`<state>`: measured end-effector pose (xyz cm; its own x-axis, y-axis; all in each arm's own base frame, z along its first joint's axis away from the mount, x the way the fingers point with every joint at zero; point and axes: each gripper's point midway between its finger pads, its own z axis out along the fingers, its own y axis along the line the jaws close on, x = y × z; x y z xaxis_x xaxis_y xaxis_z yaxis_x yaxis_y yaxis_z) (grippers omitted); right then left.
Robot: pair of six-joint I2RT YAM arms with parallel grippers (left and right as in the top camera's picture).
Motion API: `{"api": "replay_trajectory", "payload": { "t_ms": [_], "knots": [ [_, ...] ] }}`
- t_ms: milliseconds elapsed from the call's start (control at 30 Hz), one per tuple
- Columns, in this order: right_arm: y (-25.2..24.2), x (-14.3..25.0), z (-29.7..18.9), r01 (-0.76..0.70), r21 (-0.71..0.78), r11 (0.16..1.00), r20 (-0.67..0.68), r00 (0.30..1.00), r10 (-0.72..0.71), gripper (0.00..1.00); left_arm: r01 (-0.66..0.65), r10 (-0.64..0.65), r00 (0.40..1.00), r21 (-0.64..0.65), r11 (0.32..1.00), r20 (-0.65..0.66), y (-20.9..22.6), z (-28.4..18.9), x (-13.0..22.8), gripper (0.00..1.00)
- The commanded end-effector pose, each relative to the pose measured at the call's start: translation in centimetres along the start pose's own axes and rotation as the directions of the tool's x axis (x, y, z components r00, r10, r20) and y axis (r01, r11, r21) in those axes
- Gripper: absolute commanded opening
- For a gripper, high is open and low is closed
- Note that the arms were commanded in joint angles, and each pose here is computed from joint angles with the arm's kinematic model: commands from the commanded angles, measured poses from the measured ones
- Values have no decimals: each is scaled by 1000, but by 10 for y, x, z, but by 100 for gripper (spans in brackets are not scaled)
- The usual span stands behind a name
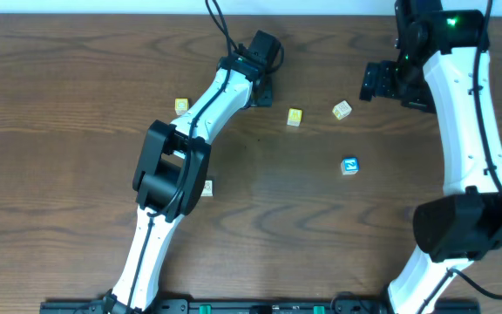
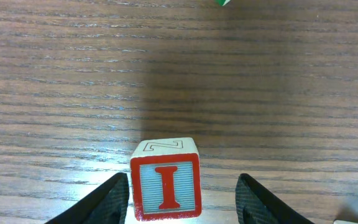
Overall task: Spell out Ai2
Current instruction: 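Lower the left gripper and grasp the red 'I' block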
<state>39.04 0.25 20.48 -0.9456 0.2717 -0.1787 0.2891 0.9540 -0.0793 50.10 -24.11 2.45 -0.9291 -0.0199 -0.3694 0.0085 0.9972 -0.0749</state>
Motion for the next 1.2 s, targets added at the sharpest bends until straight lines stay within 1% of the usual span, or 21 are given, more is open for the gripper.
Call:
{"api": "replay_trajectory", "payload": {
  "t_ms": [0,33,167,233,300,333,400,433,467,500,533,800,933,1133,1167],
  "knots": [
    [-7,-3,-6,7,15,1000,23,1000,-7,99,12,-12,1000,-2,1000,8,1,1,-4,54],
    [-7,-3,-6,7,15,1000,23,1000,-7,99,12,-12,1000,-3,1000,8,1,1,-4,54],
    [-7,-2,-6,11,17,1000,18,1000,-11,99,12,-12,1000,-8,1000,10,2,1,-4,46],
    [-7,-1,-6,11,18,1000,16,1000,-11,99,12,-12,1000,-9,1000,10,2,1,-4,44],
    [-7,-1,-6,11,18,1000,16,1000,-11,99,11,-11,1000,-10,1000,7,3,1,-4,38],
    [-7,-1,-6,11,18,1000,16,1000,-12,99,11,-11,1000,-11,1000,5,3,1,-3,38],
    [-7,-1,-6,12,18,1000,16,1000,-13,99,10,-10,1000,-14,1000,0,3,1,-2,42],
    [-7,-1,-6,16,18,1000,16,1000,-16,99,10,-10,1000,-16,1000,-5,4,1,-1,42],
    [-7,-1,-6,18,18,1000,17,1000,-18,99,9,-10,1000,-19,1000,-11,5,1,1,38],
    [-7,-1,-6,18,18,1000,16,1000,-19,99,8,-9,1000,-20,1000,-14,5,1,2,31],
    [-7,-1,-6,18,18,1000,16,1000,-19,99,7,-8,1000,-22,1000,-20,5,1,3,27],
    [-7,-1,-6,18,18,1000,17,1000,-19,99,-3,1,999,-35,999,-49,6,0,12,26],
    [-7,-2,-6,18,18,1000,19,1000,-18,99,-13,9,996,-44,999,-89,7,-1,22,26],
    [-7,-4,-6,18,19,1000,27,999,-18,99,-49,41,985,-41,998,-170,-1,-5,46,31],
    [-7,-4,-6,20,19,1000,28,999,-21,99,-55,46,983,-43,998,-177,-2,-6,49,25]
  ]
}}
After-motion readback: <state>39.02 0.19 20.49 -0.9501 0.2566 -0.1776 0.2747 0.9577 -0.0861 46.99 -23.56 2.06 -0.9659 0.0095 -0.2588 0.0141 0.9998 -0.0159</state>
